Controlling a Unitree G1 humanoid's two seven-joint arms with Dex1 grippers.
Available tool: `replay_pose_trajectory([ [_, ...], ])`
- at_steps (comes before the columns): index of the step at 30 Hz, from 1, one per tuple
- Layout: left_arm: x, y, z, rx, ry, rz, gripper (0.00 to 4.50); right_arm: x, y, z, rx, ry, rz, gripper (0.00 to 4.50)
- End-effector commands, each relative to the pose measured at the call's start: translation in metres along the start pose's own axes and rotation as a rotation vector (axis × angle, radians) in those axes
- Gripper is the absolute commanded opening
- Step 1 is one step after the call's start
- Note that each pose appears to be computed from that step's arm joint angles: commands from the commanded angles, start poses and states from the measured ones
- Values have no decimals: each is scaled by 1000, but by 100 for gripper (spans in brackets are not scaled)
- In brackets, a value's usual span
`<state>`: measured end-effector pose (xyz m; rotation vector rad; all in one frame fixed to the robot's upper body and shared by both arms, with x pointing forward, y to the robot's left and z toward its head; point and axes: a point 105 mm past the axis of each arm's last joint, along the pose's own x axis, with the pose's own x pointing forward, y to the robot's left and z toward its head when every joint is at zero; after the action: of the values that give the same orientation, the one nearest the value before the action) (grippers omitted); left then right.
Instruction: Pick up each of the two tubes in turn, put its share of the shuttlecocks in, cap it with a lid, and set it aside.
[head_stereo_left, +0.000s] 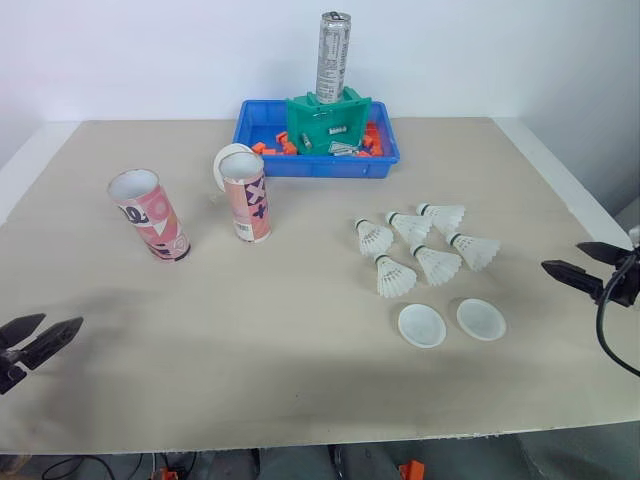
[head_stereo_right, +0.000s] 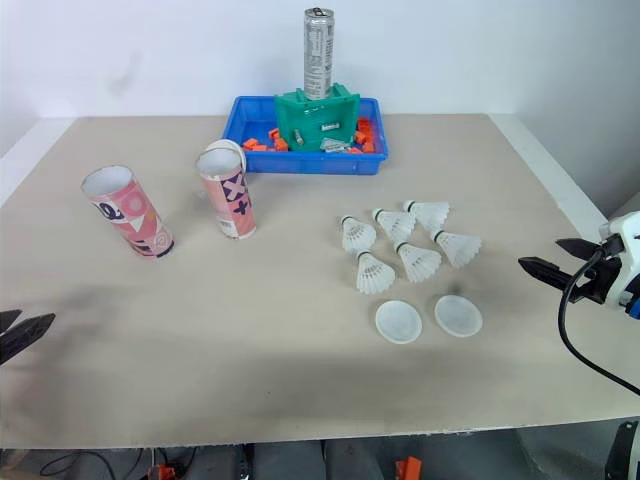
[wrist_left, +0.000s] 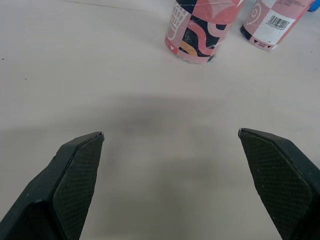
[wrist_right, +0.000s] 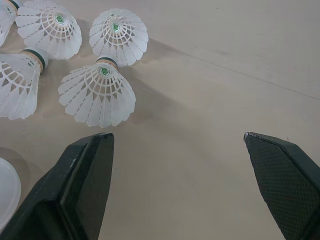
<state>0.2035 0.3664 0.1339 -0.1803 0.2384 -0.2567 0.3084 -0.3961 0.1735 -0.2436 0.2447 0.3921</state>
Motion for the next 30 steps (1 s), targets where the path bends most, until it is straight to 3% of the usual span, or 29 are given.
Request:
replay_pose_trajectory([
  [1,1,-5,17,33,-26,-24,450,-1,-2,6,-20,-24,-2,446],
  [22,13,-22,20,43,-7,-88,450,4,4,1,-24,-30,23,446],
  [27,16,-24,24,47,-12,-94,450,11,17,18,-52,-87,84,446],
  [30,25,-21,36,21,-96,-102,450,20,42,42,-95,-161,183,446],
])
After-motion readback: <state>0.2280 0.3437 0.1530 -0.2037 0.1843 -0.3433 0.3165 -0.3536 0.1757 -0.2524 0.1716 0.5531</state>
